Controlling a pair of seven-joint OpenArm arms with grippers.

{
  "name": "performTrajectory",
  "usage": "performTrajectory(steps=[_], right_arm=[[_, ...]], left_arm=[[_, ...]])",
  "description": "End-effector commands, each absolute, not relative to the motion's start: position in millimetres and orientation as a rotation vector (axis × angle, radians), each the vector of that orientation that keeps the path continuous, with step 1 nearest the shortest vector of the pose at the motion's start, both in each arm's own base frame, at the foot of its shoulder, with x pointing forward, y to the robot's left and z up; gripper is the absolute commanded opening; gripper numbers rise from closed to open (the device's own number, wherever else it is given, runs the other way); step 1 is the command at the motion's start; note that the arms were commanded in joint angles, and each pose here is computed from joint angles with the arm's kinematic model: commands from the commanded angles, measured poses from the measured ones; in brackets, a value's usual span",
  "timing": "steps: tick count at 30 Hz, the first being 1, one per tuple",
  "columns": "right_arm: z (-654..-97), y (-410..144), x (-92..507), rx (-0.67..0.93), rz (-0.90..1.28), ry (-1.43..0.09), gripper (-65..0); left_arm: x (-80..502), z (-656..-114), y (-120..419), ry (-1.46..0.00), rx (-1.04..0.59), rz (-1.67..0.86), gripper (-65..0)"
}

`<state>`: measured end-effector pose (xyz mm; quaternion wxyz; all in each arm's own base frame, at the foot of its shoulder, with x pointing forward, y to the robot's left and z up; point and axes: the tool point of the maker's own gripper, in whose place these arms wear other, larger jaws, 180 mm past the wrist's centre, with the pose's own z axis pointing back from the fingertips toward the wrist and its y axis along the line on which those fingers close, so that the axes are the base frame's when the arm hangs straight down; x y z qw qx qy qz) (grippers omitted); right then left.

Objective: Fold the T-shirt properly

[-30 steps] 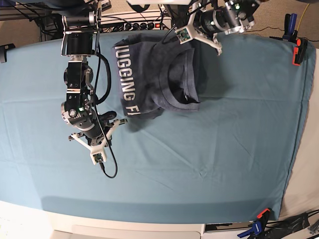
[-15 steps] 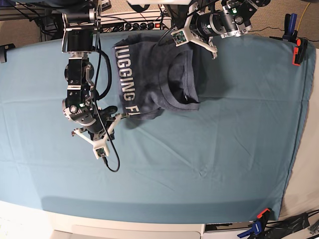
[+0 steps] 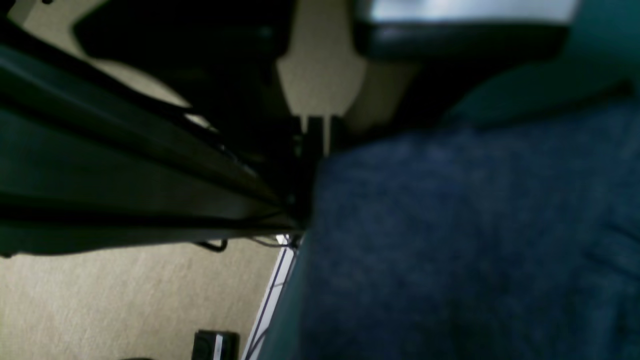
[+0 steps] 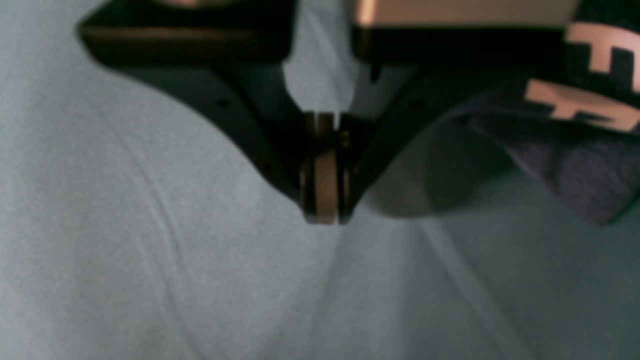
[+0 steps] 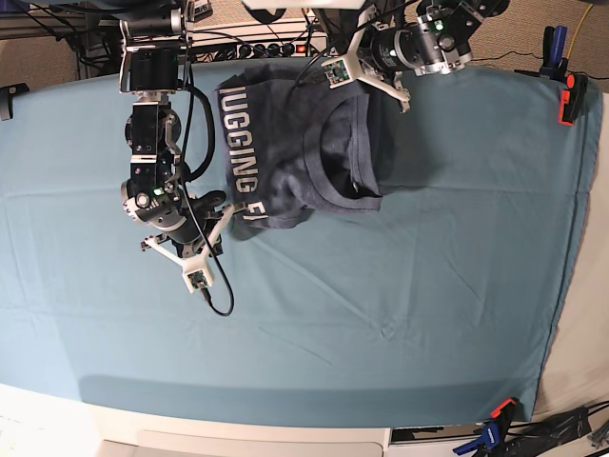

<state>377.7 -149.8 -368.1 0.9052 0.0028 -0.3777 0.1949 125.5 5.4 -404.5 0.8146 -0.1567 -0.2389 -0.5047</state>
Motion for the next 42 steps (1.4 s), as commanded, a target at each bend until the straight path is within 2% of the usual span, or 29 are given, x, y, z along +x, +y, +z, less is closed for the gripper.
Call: performTrajectory(steps=[1, 8, 13, 21, 29, 39, 42], right_arm=[[-352, -150, 389, 0.006, 0.402, -0.836, -65.0], [-352, -150, 389, 0.005, 0.403, -0.835, -65.0], [-353, -150, 389, 0.004, 0.402, -0.831, -65.0], [-360, -150, 382, 0.008, 0.402, -0.813, -65.0], [-364, -150, 378, 0.01, 0.402, -0.804, -65.0], [-363, -150, 379, 0.011, 0.402, -0.808, -65.0], [-363, -150, 379, 0.011, 0.402, -0.809, -65.0]], left_arm=[[178, -379, 3, -0.707, -0.257, -0.93, -65.0], [185, -377, 7, -0.711, -0.239, -0.903, -65.0], [177, -367, -3, -0.703, -0.31, -0.891, -65.0], [175, -353, -6, -0.721, -0.33, -0.897, -65.0], [147, -330, -22, -0.731, -0.446, -0.93, -65.0], [135, -338, -19, -0.682, -0.439, -0.928, -65.0], [128, -347, -9, -0.646, -0.394, -0.947, -65.0]])
